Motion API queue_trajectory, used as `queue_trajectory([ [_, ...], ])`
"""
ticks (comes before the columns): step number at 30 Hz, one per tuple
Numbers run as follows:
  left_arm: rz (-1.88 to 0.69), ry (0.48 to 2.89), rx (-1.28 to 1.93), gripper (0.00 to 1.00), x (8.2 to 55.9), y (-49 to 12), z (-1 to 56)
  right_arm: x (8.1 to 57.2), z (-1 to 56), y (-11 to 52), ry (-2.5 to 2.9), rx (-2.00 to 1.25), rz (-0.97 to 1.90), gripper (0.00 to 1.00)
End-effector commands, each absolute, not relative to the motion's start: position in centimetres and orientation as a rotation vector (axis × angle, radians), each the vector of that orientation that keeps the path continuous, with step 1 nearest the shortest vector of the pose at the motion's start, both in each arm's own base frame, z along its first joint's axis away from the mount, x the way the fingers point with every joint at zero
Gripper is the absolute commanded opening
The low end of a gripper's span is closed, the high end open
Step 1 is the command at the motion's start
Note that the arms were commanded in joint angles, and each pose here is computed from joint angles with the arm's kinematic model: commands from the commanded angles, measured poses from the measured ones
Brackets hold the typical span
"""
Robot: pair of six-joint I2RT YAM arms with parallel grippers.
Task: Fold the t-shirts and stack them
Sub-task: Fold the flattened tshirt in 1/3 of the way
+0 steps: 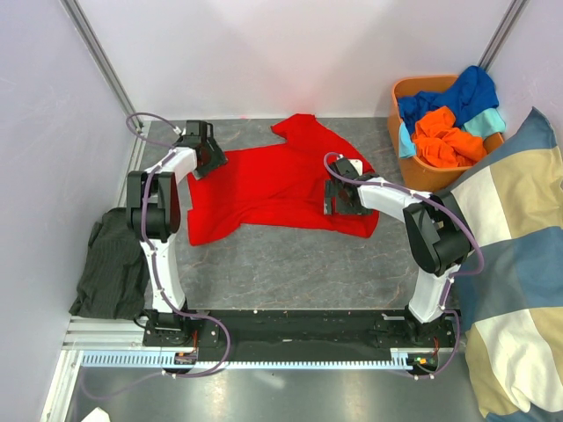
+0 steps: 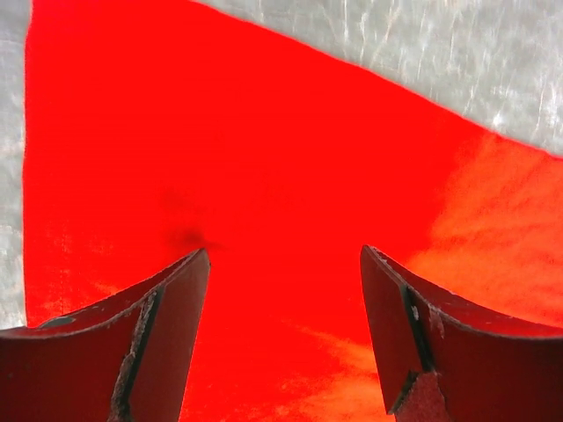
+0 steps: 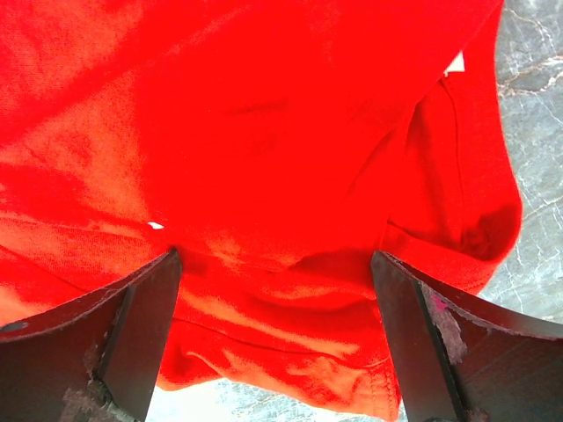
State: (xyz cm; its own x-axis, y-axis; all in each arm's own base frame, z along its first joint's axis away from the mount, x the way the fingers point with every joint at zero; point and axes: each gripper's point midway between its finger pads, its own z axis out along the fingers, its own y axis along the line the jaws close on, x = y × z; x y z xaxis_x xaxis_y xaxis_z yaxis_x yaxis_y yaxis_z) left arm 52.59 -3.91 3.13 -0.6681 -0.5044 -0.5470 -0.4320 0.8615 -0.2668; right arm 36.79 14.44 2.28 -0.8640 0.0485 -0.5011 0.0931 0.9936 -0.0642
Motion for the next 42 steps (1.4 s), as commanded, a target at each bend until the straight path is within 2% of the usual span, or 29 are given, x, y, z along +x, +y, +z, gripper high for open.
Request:
queue_trajectory([
  [1, -0.112, 2.499, -0.638, 0.78, 52.9, -3.1, 1.1, 34.5, 1.0, 12.3, 2.683, 0.137, -0.267, 0.98],
  [9, -0.168, 2.519, -0.651, 0.77, 55.0, -2.8, 1.3, 33.3, 1.3, 9.6, 2.704, 0.169, -0.479, 0.98],
  [25, -0.214, 2.506, -0.715, 0.78, 54.8, -0.4, 1.9, 31.6, 2.4, 8.4, 2.694, 0.191, -0.513, 0.98],
  [33, -0.425, 2.348, -0.643, 0.79, 56.1, -2.8, 7.9, 34.0, 8.1, 11.7, 2.6, 0.107, -0.236, 0.98],
  [38, -0.47, 2.346, -0.616, 0.79, 56.3, -3.3, 8.3, 34.6, 13.6, 15.0, 2.495, 0.0, 0.003, 0.98],
  [42, -0.527, 2.353, -0.572, 0.79, 56.3, -4.2, 7.4, 34.1, 15.9, 19.0, 2.421, -0.139, 0.236, 0.98],
])
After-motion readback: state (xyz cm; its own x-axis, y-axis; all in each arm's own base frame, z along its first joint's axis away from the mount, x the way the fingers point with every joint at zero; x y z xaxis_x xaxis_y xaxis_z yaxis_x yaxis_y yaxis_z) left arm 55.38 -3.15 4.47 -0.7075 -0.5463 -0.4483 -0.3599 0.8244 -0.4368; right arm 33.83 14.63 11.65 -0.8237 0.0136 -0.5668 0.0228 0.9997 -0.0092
